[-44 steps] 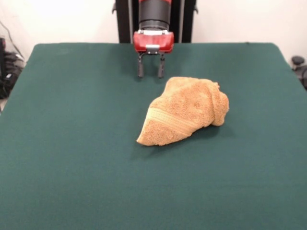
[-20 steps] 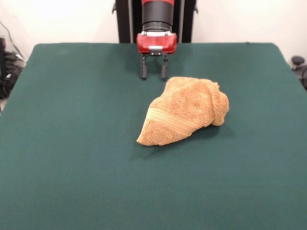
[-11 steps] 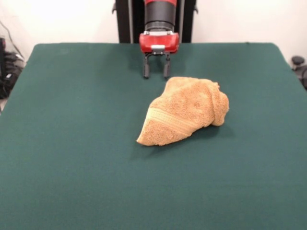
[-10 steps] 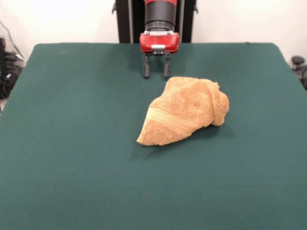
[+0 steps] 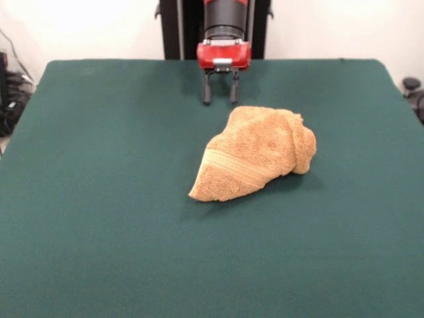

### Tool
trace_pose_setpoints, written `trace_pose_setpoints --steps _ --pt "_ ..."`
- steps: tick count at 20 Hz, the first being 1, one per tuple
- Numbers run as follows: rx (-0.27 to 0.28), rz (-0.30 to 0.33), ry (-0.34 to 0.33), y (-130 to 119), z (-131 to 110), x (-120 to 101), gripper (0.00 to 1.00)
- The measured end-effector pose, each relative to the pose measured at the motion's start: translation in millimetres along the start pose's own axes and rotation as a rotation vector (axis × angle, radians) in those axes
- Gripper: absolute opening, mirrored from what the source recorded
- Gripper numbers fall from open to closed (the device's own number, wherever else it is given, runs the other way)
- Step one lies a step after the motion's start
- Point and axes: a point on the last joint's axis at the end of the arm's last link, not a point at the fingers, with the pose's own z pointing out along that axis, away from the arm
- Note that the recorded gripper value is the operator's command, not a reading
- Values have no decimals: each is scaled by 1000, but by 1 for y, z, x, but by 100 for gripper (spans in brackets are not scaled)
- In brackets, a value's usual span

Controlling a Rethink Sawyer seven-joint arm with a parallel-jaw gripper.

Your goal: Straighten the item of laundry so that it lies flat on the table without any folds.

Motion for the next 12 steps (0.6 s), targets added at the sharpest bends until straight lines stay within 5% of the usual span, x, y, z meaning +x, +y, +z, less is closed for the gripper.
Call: trace_pose_setpoints --steps 7,12 --pt "-3 23 -10 7 -14 12 100" --pt "3 28 -90 8 -14 8 100"
